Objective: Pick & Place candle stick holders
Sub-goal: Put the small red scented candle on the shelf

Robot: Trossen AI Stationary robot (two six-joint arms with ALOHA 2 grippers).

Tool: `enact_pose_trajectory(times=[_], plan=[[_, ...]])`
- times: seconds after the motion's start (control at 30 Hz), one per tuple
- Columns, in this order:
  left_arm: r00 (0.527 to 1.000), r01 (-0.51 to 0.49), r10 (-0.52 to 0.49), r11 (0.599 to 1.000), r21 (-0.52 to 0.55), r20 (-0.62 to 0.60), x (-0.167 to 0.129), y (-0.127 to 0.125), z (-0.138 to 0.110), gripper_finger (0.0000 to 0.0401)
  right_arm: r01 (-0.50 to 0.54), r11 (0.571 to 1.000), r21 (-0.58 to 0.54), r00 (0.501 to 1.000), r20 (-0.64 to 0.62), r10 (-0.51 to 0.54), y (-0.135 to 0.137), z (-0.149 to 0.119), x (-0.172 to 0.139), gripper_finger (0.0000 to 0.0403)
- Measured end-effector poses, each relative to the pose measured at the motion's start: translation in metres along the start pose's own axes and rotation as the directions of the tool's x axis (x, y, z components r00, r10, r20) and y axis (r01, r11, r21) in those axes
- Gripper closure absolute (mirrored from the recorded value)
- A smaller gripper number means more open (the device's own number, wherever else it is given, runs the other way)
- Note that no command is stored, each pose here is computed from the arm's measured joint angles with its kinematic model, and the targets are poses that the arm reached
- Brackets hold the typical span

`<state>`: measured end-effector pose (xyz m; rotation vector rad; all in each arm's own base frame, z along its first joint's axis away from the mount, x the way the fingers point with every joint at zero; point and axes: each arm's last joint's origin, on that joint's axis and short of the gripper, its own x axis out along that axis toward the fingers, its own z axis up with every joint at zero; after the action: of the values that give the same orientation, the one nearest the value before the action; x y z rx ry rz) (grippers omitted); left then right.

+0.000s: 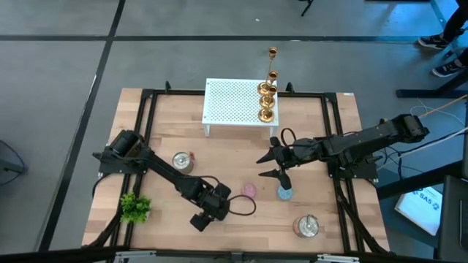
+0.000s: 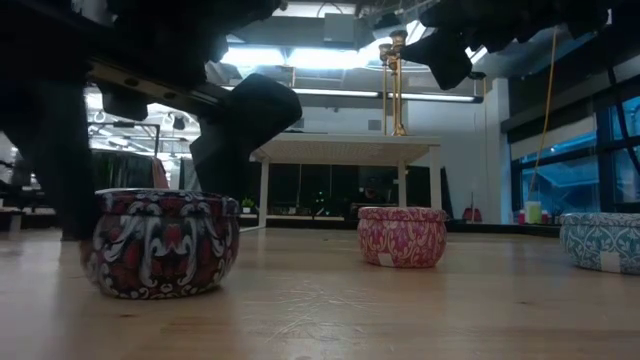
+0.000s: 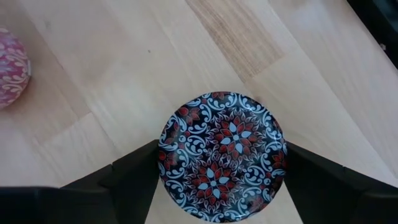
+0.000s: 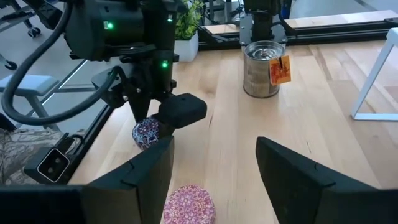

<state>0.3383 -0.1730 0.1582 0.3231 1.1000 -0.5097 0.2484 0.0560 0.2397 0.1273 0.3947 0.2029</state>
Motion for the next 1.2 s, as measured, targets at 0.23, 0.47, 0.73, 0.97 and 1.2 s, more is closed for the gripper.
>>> enact_pose_trajectory(times=[0.23,0.47,0.73,0.97,1.2], plan=[[1.000,0.000,0.000,1.000,-0.026,-0.004,-0.001,0.000,0.000,0.0118,0.001,1.000,0.000,1.000,-0.005,-0.001,0.000,0.000,0.000,0.0171],[0.999,-0.002,0.001,0.999,-0.039,-0.035,-0.010,0.002,-0.004,0.0118,0.002,1.000,0.000,1.000,-0.014,-0.002,0.000,-0.001,0.000,0.0171],[1.000,-0.017,0.016,0.998,-0.056,-0.013,-0.027,0.006,-0.002,0.0118,0.003,1.000,-0.004,0.999,-0.045,-0.003,-0.001,-0.004,0.000,0.0171],[0.999,-0.031,0.034,0.996,-0.082,0.032,-0.044,0.010,0.000,0.0118,-0.109,0.994,-0.019,0.992,-0.062,0.107,0.003,-0.005,0.000,0.0171],[0.996,-0.060,0.065,0.993,-0.099,0.052,-0.070,0.016,-0.002,0.0118,-0.107,0.994,-0.012,0.992,-0.064,0.106,0.003,-0.005,0.000,0.0171]])
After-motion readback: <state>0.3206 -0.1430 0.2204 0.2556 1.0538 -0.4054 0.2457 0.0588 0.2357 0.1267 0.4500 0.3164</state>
